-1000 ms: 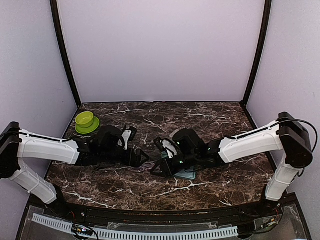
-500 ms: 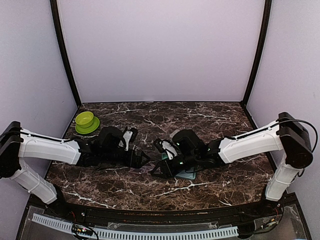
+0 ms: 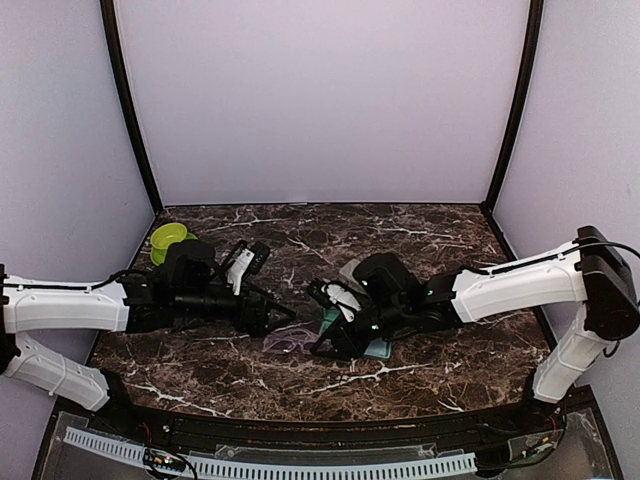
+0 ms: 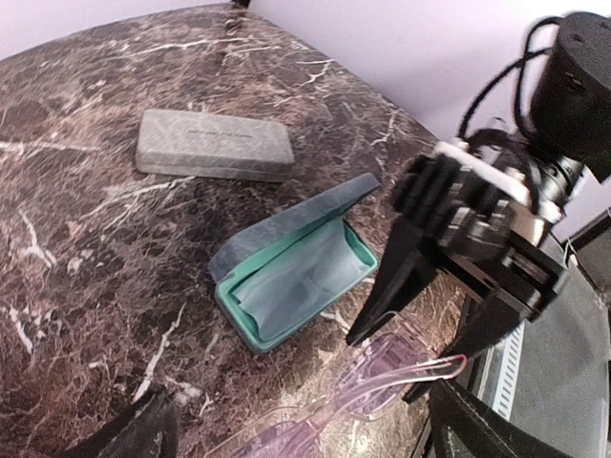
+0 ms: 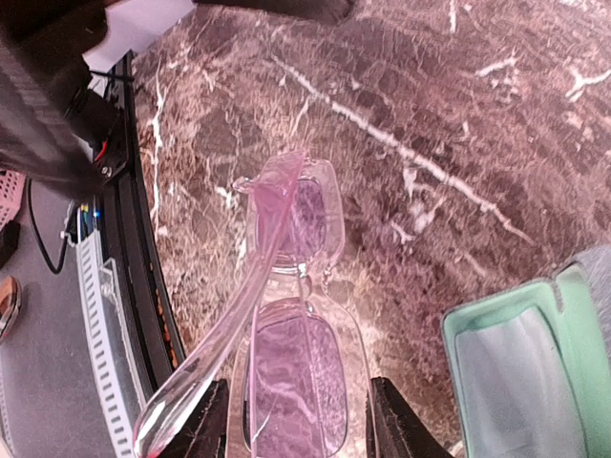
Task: Organize the sunglasses
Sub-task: Fold the left temple of the sunglasses on the sunglasses.
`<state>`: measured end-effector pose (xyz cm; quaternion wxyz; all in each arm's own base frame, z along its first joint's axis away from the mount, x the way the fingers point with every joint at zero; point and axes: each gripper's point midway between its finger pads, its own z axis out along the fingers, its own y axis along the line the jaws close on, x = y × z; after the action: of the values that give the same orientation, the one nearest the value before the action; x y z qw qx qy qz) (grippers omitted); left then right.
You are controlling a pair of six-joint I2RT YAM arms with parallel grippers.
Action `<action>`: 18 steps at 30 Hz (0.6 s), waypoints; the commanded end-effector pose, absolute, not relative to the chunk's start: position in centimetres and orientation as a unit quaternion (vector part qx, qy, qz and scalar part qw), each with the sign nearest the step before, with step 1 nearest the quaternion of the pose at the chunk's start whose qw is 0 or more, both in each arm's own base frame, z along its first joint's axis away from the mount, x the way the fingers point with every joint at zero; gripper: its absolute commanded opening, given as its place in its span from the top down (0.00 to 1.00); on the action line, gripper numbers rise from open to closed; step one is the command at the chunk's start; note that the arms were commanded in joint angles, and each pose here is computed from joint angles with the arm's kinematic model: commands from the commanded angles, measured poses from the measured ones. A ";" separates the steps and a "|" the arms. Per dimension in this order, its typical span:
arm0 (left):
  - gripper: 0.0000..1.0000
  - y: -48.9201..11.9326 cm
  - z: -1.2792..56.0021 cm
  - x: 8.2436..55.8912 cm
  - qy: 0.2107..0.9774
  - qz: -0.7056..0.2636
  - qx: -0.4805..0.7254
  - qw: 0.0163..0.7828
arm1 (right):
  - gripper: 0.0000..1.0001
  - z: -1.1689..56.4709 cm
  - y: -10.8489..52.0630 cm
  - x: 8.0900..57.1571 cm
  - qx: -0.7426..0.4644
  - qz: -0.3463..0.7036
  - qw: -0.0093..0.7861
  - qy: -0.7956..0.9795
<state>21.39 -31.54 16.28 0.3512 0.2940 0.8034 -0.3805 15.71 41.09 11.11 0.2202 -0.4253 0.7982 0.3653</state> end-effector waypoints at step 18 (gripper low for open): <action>0.02 -32.9 16.1 15.5 0.642 -0.258 0.573 0.440 | 0.80 15.4 40.8 15.7 -0.325 0.491 0.122 0.799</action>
<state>15.07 -32.70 17.34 0.4345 0.5413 0.6508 -0.3077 16.14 39.77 13.28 0.1265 -0.3277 0.8211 0.4498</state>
